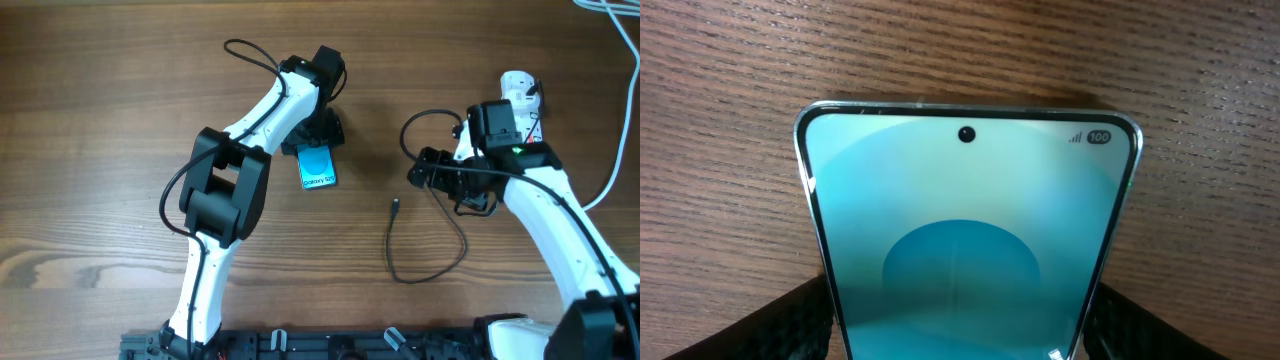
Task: Plug charger to phone and switch on socket
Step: 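Move the right gripper over the black USB-C cable plug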
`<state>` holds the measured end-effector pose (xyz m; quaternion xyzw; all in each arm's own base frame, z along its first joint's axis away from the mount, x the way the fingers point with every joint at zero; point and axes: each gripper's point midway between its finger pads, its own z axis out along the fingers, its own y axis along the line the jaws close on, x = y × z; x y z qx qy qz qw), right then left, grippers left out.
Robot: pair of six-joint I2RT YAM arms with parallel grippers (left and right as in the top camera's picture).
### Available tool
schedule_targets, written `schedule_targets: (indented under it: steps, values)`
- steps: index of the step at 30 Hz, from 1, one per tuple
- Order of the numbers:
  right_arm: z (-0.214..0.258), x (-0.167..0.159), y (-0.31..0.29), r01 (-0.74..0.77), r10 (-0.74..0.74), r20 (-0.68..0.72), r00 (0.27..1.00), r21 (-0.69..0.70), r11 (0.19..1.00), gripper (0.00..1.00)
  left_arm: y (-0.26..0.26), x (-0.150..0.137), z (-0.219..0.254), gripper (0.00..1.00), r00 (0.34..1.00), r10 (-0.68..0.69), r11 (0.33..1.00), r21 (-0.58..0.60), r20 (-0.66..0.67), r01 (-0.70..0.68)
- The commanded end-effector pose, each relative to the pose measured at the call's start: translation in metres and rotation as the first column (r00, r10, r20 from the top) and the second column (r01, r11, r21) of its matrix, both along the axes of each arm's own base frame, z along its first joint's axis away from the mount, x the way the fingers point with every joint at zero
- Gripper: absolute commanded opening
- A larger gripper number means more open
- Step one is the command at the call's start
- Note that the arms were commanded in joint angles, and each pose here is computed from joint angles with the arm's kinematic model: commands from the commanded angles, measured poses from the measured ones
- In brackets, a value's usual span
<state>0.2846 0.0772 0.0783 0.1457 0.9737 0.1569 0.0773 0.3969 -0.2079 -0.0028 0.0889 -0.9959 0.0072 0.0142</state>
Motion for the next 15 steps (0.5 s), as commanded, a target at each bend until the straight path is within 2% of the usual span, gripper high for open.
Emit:
schedule_targets:
  steps: [1, 7, 10, 11, 13, 15]
  values:
    - [-0.02, -0.007, -0.001, -0.013, 0.011, -0.072, 0.997, -0.026, 1.0, 0.9, 0.01, -0.015, -0.038, 0.8, 0.996, 0.008, 0.999, 0.049, -0.09, -0.003]
    - [-0.037, -0.015, 0.016, -0.086, 0.081, -0.128, 0.988, -0.033, 0.996, 0.72, 0.01, -0.015, -0.038, 0.74, 0.996, 0.008, 0.999, 0.049, -0.09, -0.003]
    - [-0.039, -0.016, 0.03, -0.117, 0.112, -0.127, 0.986, -0.033, 0.993, 0.72, 0.009, -0.015, -0.038, 0.74, 0.996, 0.008, 0.999, 0.049, -0.089, -0.003]
    - [-0.041, -0.017, 0.034, -0.12, 0.115, -0.126, 0.985, -0.036, 0.992, 0.68, 0.01, -0.015, -0.038, 0.74, 0.996, 0.008, 0.999, 0.049, -0.089, -0.003]
    - [-0.043, -0.017, 0.036, -0.085, 0.075, -0.134, 0.988, -0.071, 0.994, 0.6, 0.01, -0.015, -0.038, 0.74, 0.996, 0.008, 0.999, 0.049, -0.09, -0.003]
    - [-0.046, -0.017, 0.035, -0.05, 0.033, -0.134, 0.99, -0.121, 0.991, 0.59, 0.01, -0.015, -0.038, 0.74, 0.996, 0.008, 0.999, 0.049, -0.09, -0.003]
